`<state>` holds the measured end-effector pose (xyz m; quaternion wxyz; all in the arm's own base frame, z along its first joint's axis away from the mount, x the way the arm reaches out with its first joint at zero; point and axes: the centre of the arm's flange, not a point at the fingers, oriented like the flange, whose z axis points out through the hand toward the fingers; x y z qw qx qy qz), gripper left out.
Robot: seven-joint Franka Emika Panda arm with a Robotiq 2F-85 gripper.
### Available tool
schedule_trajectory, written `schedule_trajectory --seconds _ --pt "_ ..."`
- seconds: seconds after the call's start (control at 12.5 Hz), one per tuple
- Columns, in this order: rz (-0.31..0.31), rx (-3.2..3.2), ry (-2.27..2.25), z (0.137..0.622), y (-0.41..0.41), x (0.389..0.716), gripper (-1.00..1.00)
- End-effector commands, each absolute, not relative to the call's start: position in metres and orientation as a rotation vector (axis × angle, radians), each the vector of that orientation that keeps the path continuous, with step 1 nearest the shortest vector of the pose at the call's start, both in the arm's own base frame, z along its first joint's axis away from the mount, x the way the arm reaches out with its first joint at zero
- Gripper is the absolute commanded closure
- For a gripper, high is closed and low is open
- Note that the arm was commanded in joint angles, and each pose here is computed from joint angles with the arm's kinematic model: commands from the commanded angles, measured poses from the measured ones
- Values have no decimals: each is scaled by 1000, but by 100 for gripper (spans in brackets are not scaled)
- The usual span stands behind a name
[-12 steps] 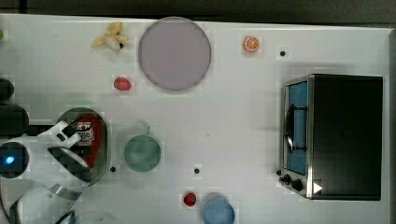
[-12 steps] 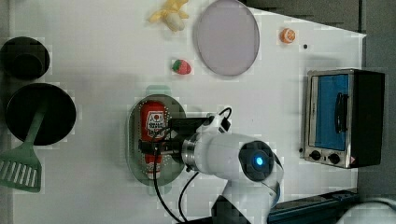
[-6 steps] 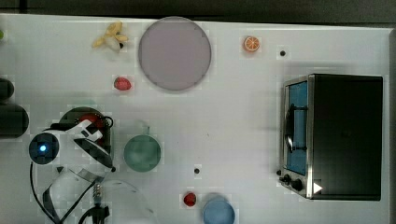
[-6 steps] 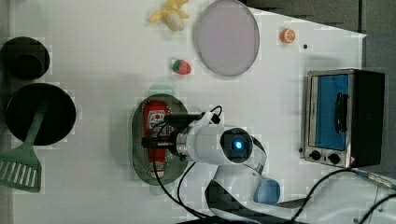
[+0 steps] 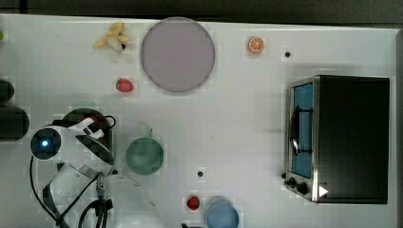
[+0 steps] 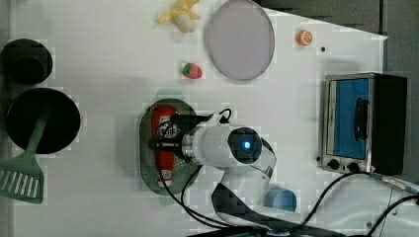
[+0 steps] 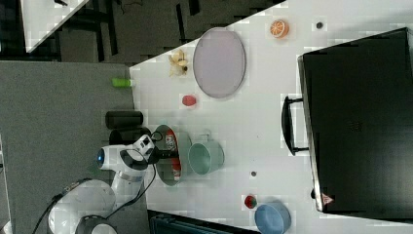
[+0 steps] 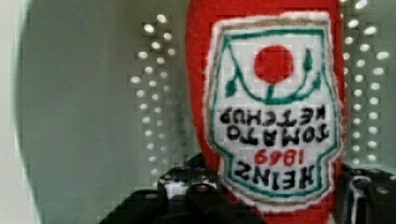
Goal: Pick ketchup from strainer and place it on the table
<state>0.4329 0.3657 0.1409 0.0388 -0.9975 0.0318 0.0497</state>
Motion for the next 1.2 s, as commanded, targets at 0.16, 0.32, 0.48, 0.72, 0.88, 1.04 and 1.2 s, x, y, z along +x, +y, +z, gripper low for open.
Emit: schedule_trajectory --seconds 0.16,0.32,0.48,0.72,0.88,1.04,1.2 --pt "-32 -3058 145 234 390 439 -21" --pt "-23 -3038 272 279 392 444 -21" --pt "-12 -2991 397 325 391 455 -21" --pt "19 -3024 480 377 372 485 -21" --pt "57 -3058 546 404 347 513 -21" --pt "87 -3076 589 423 314 543 -21" --pt "114 -3087 601 430 273 576 -21"
